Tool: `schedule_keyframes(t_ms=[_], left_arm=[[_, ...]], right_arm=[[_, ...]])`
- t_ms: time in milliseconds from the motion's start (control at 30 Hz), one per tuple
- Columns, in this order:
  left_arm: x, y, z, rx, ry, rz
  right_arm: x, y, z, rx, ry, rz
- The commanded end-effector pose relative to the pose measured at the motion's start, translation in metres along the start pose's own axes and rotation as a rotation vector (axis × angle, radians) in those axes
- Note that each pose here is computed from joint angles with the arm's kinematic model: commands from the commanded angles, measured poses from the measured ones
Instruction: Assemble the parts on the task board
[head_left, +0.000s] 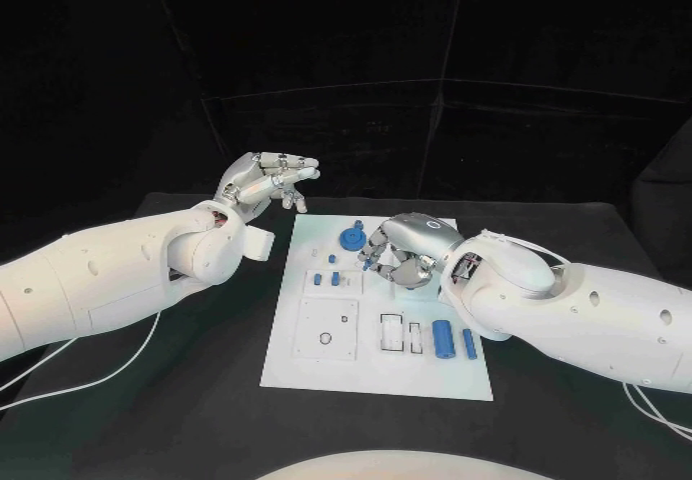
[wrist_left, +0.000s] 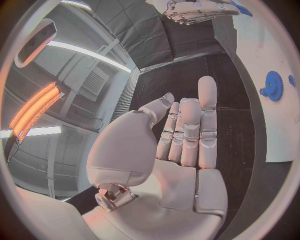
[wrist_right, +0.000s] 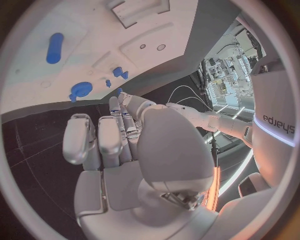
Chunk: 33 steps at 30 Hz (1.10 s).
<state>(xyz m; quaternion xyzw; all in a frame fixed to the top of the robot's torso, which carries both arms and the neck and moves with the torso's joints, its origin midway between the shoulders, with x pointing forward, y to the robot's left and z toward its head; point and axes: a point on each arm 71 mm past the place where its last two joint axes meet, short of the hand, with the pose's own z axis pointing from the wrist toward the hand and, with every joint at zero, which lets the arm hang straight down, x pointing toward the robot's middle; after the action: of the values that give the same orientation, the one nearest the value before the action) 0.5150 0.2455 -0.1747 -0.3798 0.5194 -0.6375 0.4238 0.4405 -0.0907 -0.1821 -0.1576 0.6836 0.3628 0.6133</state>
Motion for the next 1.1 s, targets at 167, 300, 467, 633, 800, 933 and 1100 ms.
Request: schedule_keyframes(t_ms=[167, 300, 467, 633, 800, 933, 1100], left_arm=[[0.0025, -0.0014, 0.0010, 0.005, 0.010, -0.010], [0.0030, -0.0014, 0.0012, 0.005, 0.011, -0.011], [0.0039, -0.0013, 0.0016, 0.005, 0.013, -0.012], [0.0046, -0.0012, 0.0021, 0.005, 0.014, -0.012], [0.0059, -0.0008, 0.0030, 0.004, 0.017, -0.014], [0.0059, -0.0006, 0.0032, 0.003, 0.017, -0.014], [0.0055, -0.0005, 0.0033, 0.002, 0.017, -0.013]], right_arm=[[0.029, 0.009, 0.005, -0.032, 0.074, 0.048], [0.041, 0.011, 0.007, -0.037, 0.100, 0.055], [0.051, 0.013, 0.008, -0.040, 0.128, 0.058], [0.059, 0.015, 0.008, -0.046, 0.149, 0.063], [0.065, 0.017, 0.008, -0.049, 0.168, 0.069], [0.069, 0.018, 0.008, -0.051, 0.180, 0.069], [0.072, 0.019, 0.008, -0.051, 0.191, 0.068]])
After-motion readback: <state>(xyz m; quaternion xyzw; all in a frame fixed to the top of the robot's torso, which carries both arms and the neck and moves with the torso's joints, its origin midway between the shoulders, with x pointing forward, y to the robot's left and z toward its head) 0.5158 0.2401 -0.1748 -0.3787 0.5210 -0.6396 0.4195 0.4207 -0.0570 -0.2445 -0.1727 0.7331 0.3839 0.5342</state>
